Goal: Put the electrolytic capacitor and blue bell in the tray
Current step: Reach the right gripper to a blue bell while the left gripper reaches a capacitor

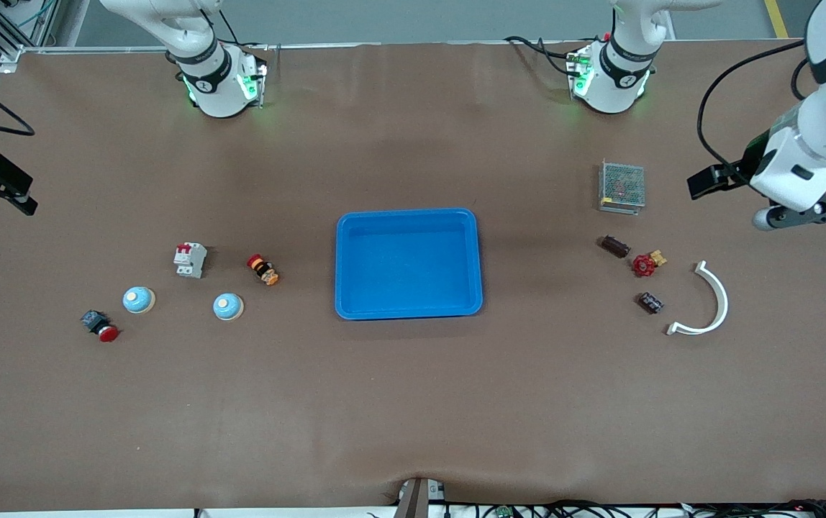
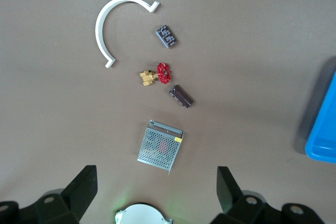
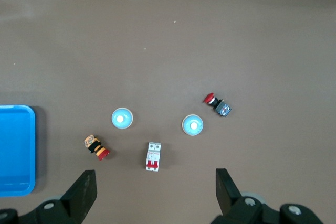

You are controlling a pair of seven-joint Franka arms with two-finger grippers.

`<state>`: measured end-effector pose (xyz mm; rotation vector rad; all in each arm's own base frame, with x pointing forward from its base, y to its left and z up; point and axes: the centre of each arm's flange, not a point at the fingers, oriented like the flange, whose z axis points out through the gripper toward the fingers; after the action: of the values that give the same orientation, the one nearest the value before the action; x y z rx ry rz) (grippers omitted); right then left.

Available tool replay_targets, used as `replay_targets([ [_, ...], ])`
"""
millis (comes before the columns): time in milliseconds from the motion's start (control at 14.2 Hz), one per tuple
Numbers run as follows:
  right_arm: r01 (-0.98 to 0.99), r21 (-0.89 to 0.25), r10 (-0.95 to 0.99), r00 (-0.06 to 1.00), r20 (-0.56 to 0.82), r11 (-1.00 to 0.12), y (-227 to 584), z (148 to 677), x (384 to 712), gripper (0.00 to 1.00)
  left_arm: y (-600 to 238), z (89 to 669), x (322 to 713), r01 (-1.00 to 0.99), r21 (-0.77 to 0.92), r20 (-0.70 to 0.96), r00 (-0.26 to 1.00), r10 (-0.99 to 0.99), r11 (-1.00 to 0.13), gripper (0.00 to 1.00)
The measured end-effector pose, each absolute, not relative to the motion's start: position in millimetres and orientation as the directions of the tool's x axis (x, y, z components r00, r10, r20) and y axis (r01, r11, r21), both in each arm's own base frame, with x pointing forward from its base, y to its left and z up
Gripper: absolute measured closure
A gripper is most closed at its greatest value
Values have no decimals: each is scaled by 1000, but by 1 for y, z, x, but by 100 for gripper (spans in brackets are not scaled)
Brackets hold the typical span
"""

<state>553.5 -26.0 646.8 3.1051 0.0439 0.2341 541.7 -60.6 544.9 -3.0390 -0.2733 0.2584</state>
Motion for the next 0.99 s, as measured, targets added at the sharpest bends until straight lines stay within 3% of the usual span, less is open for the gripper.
replay_targets([
  [211, 60, 20, 61, 996, 60, -998, -8, 620, 559, 0, -63, 511, 538, 224, -101, -147, 960, 237, -969, 0],
  [563, 84, -51, 88, 993, -84, -995, 21, 530, 589, 0, -64, 443, 528, 299, -107, -128, 942, 312, -948, 0],
  [986, 85, -49, 86, 995, -39, -995, 43, 442, 600, 0, -61, 361, 500, 402, -118, -119, 902, 415, -908, 0],
])
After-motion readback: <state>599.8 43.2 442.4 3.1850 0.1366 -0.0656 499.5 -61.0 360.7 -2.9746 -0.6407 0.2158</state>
